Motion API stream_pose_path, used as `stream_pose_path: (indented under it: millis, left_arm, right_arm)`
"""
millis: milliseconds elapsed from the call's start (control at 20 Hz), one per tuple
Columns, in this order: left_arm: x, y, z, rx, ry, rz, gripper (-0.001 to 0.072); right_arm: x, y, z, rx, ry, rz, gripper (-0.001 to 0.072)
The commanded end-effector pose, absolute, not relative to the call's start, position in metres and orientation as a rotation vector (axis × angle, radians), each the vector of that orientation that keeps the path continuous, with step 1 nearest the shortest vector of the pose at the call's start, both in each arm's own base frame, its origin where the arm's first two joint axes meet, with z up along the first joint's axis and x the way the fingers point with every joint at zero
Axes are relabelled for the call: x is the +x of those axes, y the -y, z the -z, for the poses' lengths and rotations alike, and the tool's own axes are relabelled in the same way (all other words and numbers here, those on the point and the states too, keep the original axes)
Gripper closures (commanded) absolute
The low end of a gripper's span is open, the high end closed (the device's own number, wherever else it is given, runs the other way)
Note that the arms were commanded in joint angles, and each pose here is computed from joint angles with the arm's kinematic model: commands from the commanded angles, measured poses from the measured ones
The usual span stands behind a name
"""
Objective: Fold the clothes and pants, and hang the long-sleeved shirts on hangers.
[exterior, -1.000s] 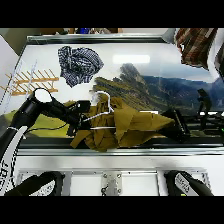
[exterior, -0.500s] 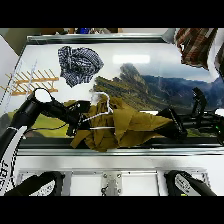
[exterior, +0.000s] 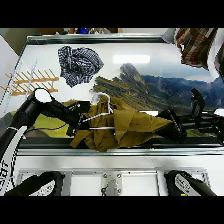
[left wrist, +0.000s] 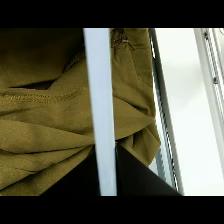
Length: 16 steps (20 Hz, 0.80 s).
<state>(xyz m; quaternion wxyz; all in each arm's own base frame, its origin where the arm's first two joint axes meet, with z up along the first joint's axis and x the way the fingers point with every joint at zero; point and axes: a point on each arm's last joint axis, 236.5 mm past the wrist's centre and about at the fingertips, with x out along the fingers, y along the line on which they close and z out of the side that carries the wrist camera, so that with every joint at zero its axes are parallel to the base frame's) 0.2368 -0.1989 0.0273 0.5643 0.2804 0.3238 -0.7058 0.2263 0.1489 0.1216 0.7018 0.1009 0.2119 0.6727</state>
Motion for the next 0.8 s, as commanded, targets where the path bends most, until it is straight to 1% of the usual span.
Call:
stream_pose_path:
  millis: [0, 300, 350, 400, 450, 750]
  left_arm:
    - [0.2370, 0.1993, -0.0276, 0.658, -0.761, 1.660, 0.0691]
    - [0.2371, 0.1993, -0.0276, 0.658, -0.761, 1.659, 0.0691]
    - [0.2371, 0.1993, -0.0276, 0.658, -0.761, 1.659, 0.0691]
    - [0.2371, 0.1994, -0.0276, 0.657, -0.760, 1.660, 0.0691]
    - [0.2370, 0.1994, -0.0276, 0.657, -0.761, 1.660, 0.0691]
    - [0.2373, 0.1991, -0.0274, 0.658, -0.761, 1.658, 0.0691]
  right_arm:
    - [0.2265, -0.1487, -0.1215, 0.227, -0.472, -1.497, 0.0059]
    - [0.2266, -0.1487, -0.1215, 0.227, -0.472, -1.496, 0.0062]
    - [0.2265, -0.1487, -0.1214, 0.227, -0.472, -1.496, 0.0109]
    - [0.2264, -0.1487, -0.1215, 0.227, -0.472, -1.497, 0.0343]
    - [0.2263, -0.1487, -0.1214, 0.226, -0.472, -1.497, 0.0696]
    - [0.2265, -0.1487, -0.1214, 0.188, -0.435, -1.506, 0.0691]
